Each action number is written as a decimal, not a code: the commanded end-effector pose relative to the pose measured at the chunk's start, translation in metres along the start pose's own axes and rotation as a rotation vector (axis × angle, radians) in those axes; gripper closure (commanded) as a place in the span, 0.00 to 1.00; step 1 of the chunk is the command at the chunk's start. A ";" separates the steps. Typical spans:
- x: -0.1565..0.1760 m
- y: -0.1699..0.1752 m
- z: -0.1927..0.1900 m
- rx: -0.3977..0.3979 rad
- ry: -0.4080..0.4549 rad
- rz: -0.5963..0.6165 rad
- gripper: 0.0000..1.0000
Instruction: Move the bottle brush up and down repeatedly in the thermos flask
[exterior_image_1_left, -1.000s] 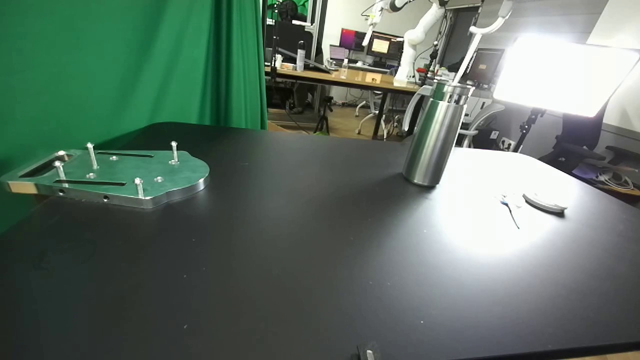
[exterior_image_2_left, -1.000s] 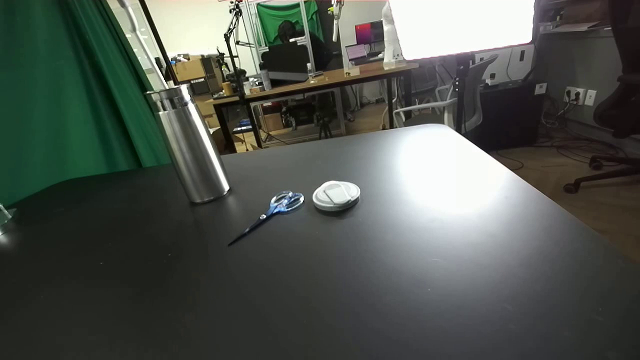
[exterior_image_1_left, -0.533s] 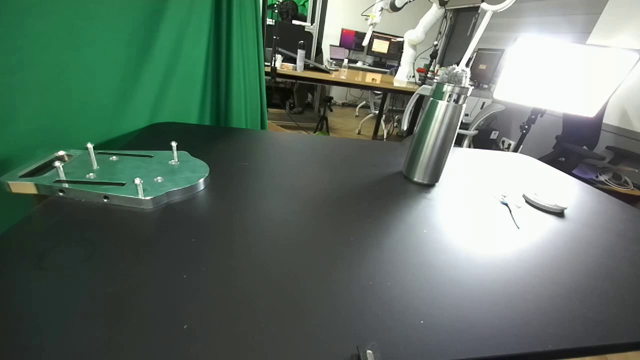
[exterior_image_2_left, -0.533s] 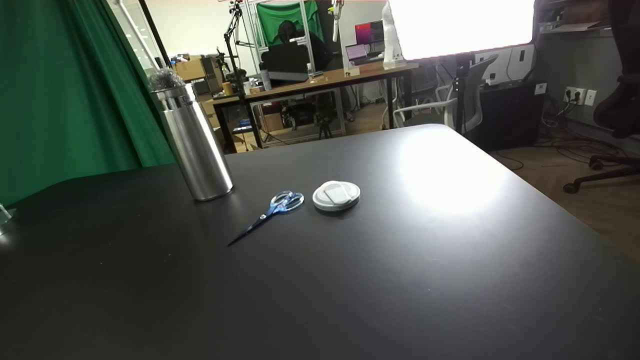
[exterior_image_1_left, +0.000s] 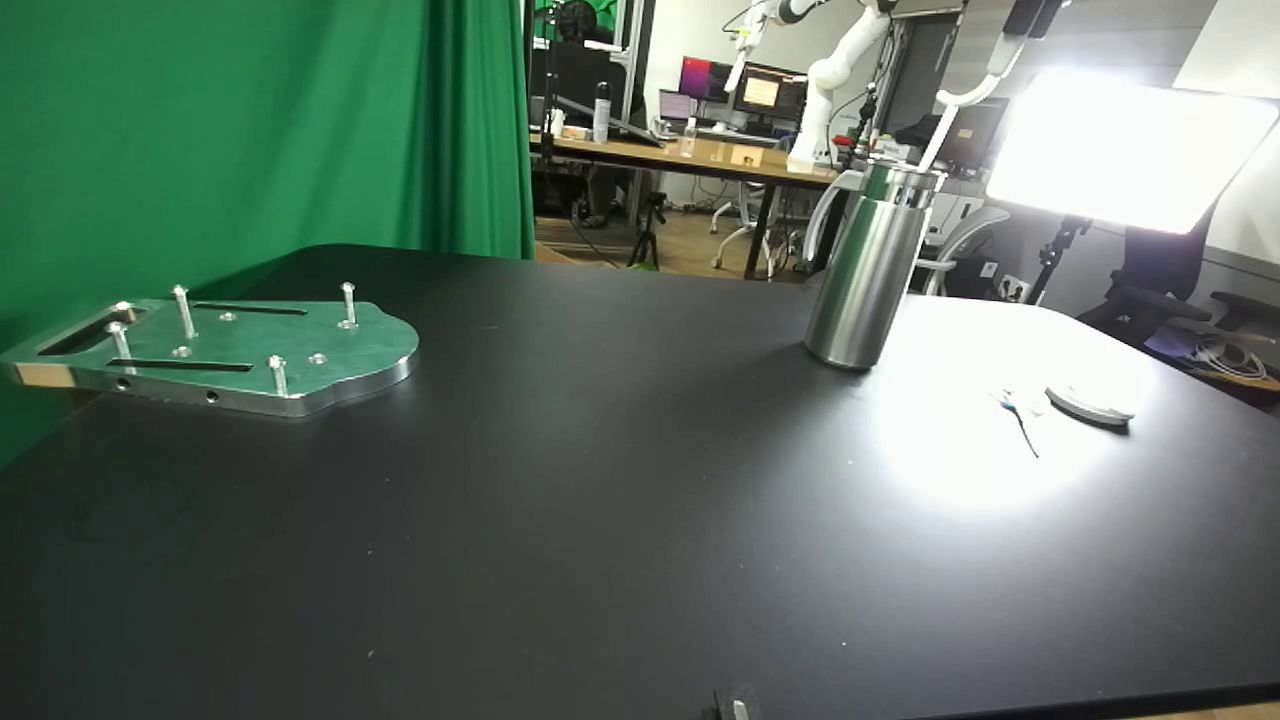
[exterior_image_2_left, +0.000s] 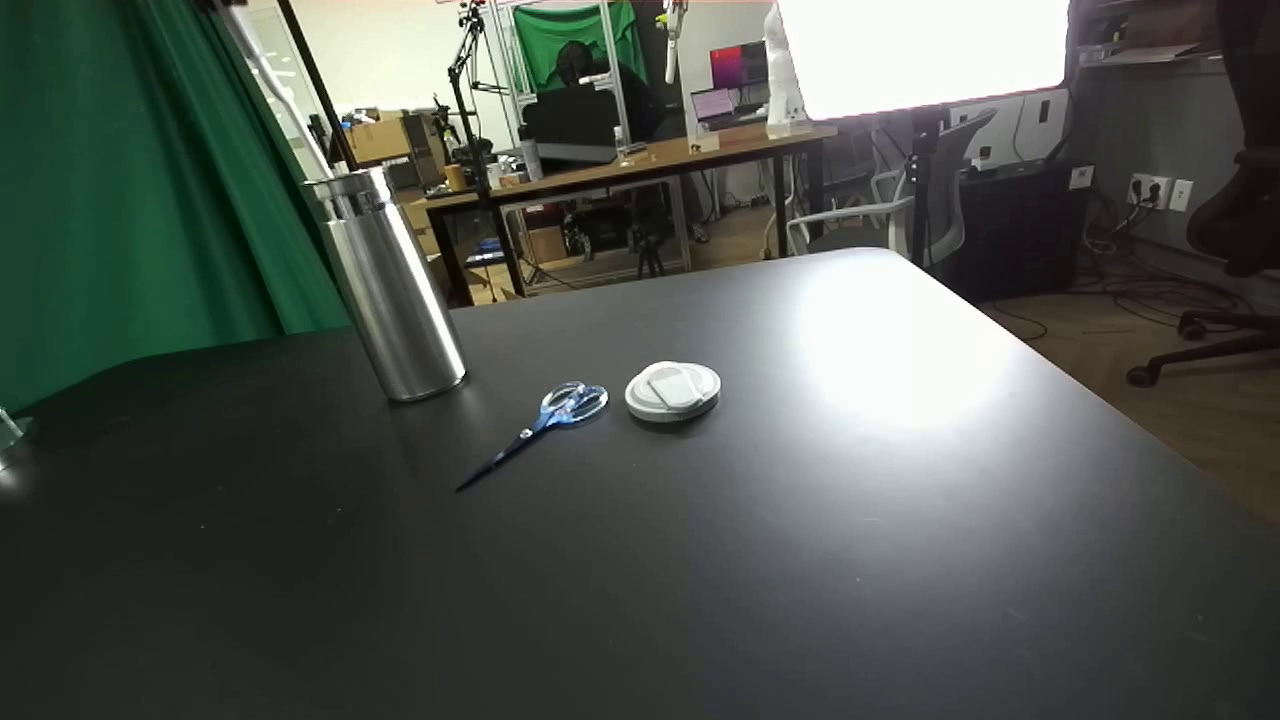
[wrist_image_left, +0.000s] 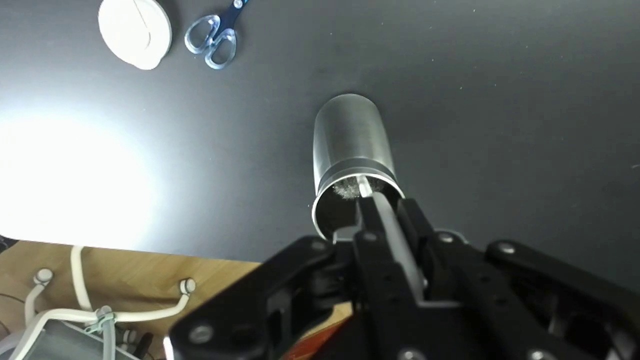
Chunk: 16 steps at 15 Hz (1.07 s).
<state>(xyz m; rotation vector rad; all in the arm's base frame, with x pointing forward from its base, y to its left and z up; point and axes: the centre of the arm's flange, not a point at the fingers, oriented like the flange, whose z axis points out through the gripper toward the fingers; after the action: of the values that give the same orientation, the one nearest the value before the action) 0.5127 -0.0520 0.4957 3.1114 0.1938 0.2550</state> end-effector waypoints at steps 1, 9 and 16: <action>0.020 0.003 0.022 0.006 -0.051 0.014 0.96; 0.040 0.013 0.071 0.028 -0.152 0.049 0.96; 0.047 0.025 0.070 0.044 -0.167 0.076 0.96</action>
<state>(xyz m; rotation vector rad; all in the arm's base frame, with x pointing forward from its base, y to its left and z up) 0.5631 -0.0647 0.4235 3.1534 0.1394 0.0092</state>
